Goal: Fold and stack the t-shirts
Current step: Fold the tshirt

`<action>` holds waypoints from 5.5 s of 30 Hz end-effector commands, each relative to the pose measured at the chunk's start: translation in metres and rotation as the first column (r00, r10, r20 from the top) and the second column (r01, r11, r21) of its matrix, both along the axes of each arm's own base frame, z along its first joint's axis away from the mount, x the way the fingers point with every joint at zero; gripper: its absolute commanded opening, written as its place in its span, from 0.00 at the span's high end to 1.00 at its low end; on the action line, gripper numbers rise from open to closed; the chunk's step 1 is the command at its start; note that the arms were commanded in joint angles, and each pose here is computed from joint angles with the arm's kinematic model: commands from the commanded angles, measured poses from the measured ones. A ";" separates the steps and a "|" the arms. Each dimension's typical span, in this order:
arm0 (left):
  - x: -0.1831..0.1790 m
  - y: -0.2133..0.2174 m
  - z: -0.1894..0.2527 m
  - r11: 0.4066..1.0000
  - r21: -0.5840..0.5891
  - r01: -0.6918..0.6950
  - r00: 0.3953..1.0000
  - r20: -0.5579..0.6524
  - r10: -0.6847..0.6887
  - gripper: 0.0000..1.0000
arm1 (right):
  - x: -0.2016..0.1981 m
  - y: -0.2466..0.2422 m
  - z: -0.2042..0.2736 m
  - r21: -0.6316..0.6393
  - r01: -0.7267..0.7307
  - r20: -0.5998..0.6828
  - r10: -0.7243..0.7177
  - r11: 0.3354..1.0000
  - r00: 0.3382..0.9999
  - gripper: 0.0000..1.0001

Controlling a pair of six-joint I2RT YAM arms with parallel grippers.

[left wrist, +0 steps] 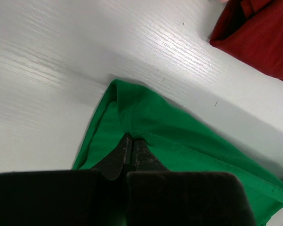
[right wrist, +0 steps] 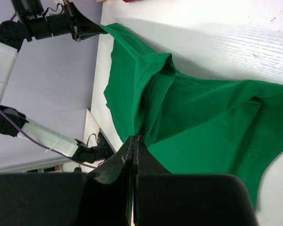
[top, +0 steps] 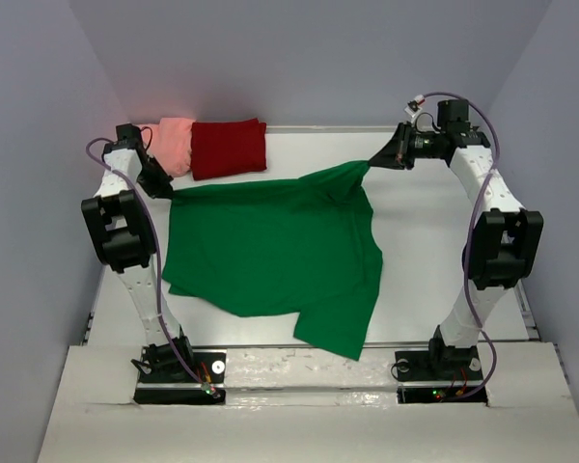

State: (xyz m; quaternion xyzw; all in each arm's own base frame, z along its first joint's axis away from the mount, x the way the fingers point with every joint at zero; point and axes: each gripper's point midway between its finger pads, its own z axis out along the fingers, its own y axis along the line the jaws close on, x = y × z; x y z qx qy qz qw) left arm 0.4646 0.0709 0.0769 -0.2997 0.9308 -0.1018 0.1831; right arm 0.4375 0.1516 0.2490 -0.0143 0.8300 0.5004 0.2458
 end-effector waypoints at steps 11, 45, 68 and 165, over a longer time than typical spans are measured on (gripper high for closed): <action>-0.012 -0.003 0.043 0.999 0.029 0.035 0.997 0.068 -0.037 1.00 | -0.046 0.000 -0.004 -0.039 -0.018 -0.029 0.017 0.999 0.999 1.00; -0.086 -0.027 0.019 0.993 -0.037 0.116 0.989 -0.087 -0.119 1.00 | -0.117 0.010 -0.101 -0.186 -0.100 -0.342 0.031 0.977 0.939 1.00; -0.142 -0.034 -0.007 0.989 -0.056 0.139 0.962 -0.229 -0.148 0.80 | -0.143 -0.020 -0.165 -0.447 -0.184 -0.521 -0.087 0.876 0.849 0.33; -0.062 0.004 -0.042 0.999 -0.044 -0.005 1.000 0.017 0.006 0.73 | 0.052 0.012 -0.169 -0.321 0.111 -0.156 -0.168 0.941 0.973 1.00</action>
